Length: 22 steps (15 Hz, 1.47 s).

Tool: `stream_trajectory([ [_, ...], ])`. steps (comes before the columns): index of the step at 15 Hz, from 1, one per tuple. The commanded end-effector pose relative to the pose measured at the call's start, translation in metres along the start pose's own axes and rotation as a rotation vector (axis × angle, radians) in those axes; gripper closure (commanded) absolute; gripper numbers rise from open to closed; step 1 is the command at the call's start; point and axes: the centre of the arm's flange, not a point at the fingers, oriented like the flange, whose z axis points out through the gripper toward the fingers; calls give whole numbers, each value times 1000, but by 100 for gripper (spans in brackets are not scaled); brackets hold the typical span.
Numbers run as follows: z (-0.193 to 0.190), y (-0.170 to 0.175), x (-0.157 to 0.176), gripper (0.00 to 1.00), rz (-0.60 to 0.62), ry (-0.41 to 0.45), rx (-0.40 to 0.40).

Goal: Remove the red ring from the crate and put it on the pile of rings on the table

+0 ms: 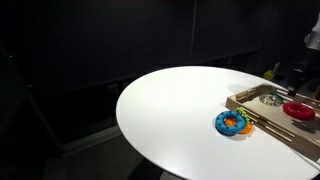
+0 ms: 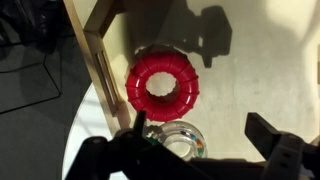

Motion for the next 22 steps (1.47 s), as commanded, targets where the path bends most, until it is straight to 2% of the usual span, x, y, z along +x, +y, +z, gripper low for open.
stream_trajectory([
  [1,23,2,4,0,69,-31,-12],
  [4,38,3,1,0,112,-18,-29],
  [9,54,-1,1,0,111,88,-5],
  [16,76,-3,-5,0,115,89,21],
  [18,81,-3,-5,26,117,82,18],
  [22,86,-1,-4,60,126,75,19],
])
